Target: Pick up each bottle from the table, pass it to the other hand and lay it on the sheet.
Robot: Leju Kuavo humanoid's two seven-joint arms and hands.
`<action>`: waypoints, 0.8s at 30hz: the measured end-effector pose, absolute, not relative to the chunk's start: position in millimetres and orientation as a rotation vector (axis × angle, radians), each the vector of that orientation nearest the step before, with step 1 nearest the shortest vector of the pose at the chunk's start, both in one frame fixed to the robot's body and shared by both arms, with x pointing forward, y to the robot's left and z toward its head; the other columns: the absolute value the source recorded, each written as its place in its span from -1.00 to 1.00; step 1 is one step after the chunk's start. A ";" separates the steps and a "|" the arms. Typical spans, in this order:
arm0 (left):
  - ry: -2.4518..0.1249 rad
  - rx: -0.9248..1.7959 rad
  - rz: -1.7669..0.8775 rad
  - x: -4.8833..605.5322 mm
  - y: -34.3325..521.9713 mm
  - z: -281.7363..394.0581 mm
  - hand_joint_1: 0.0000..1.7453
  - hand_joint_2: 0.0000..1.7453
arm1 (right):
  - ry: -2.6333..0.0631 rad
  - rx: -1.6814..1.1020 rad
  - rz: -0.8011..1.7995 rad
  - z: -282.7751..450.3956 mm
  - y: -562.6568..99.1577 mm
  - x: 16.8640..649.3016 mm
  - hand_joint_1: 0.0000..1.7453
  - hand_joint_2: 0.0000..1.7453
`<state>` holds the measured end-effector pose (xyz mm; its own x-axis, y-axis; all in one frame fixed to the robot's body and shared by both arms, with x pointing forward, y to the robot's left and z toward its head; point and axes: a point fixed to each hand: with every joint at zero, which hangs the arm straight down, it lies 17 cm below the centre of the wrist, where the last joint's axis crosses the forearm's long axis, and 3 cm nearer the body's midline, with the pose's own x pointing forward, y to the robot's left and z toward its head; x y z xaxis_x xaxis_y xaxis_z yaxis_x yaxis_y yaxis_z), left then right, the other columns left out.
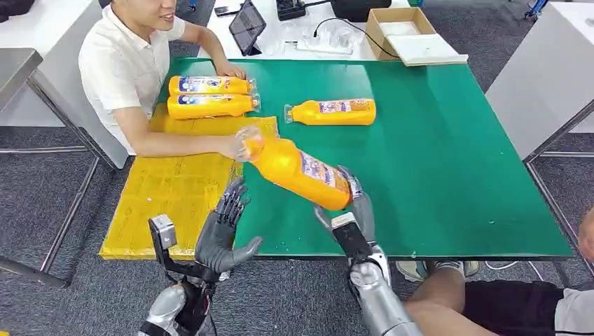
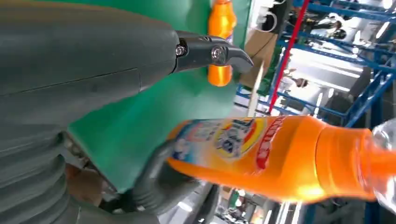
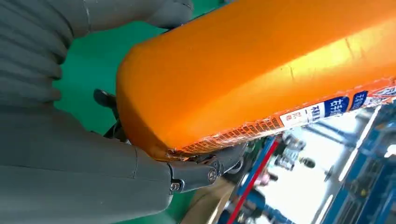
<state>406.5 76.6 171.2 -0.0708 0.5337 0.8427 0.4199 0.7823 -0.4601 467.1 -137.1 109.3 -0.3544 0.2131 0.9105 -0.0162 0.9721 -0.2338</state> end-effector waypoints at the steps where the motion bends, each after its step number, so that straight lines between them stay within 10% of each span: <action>1: -1.691 -0.772 0.122 409.7 76.0 174.7 -1.00 1.00 | -1.924 -0.122 0.249 110.0 -126.4 464.5 1.00 1.00; 24: -1.743 -0.851 0.196 421.1 74.3 206.6 -1.00 1.00 | -1.891 0.035 0.368 95.1 -40.6 429.7 1.00 1.00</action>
<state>421.1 74.3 206.6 -0.1092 0.6279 0.7706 0.4408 0.7254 -0.5287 429.7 -40.6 95.1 -0.3485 0.1551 0.9244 -0.2032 0.9503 -0.2361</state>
